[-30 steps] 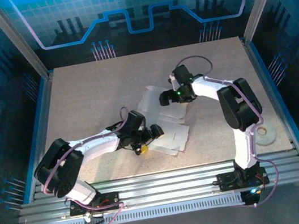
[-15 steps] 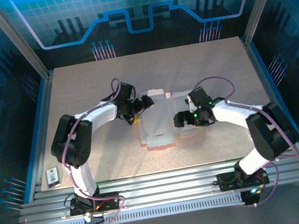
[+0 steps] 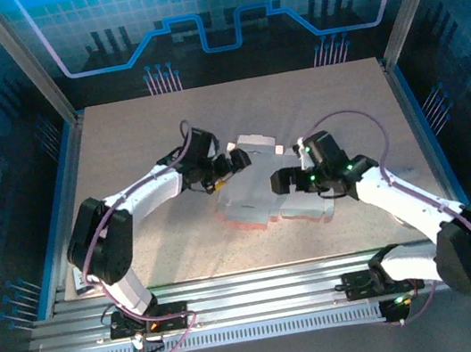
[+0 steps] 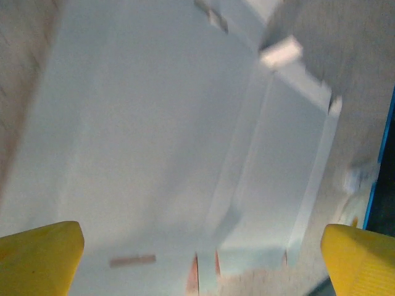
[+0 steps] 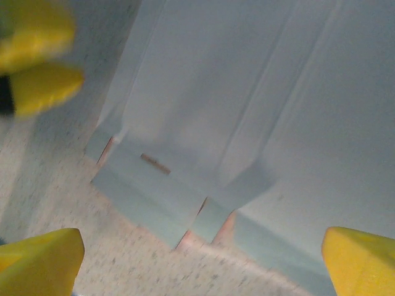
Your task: Fold the paper box
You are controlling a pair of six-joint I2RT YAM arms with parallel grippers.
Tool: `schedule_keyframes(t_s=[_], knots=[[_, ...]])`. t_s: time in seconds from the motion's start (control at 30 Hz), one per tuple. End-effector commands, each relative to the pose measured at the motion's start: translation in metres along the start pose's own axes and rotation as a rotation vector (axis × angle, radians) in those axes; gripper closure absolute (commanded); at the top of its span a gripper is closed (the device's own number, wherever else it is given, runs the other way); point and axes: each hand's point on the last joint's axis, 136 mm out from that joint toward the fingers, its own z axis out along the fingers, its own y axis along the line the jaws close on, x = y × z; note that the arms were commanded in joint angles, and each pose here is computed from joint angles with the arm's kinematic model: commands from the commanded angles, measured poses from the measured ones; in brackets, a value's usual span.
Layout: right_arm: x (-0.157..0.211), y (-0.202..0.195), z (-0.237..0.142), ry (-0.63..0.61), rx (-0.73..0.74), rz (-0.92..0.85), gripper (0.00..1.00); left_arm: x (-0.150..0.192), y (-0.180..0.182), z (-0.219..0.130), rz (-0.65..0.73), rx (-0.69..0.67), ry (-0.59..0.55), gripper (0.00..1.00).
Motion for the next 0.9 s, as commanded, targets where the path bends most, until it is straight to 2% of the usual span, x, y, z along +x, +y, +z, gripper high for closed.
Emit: schedule_keyframes(t_s=[0.0,0.1,0.2,0.43,0.63,0.87], knots=[[-0.016,-0.020,0.010,0.046,0.033,-0.061,0.00,0.045,-0.006,0.009,-0.040,0.038,0.099,0.01],[-0.029,-0.039,0.031,0.096,0.077,-0.069,0.00,0.062,-0.011,0.026,-0.056,0.050,0.127,0.01],[-0.028,-0.054,0.050,0.133,0.110,-0.053,0.00,0.064,-0.009,0.044,-0.068,0.039,0.145,0.01],[0.002,-0.084,0.072,0.204,0.164,0.009,0.00,0.056,0.001,0.061,-0.079,-0.004,0.165,0.01],[0.037,-0.094,0.064,0.227,0.174,0.060,0.00,0.040,0.018,0.058,-0.090,-0.047,0.154,0.01],[0.067,-0.069,0.050,0.246,0.121,0.084,0.00,0.002,0.033,0.056,-0.116,-0.061,0.124,0.01]])
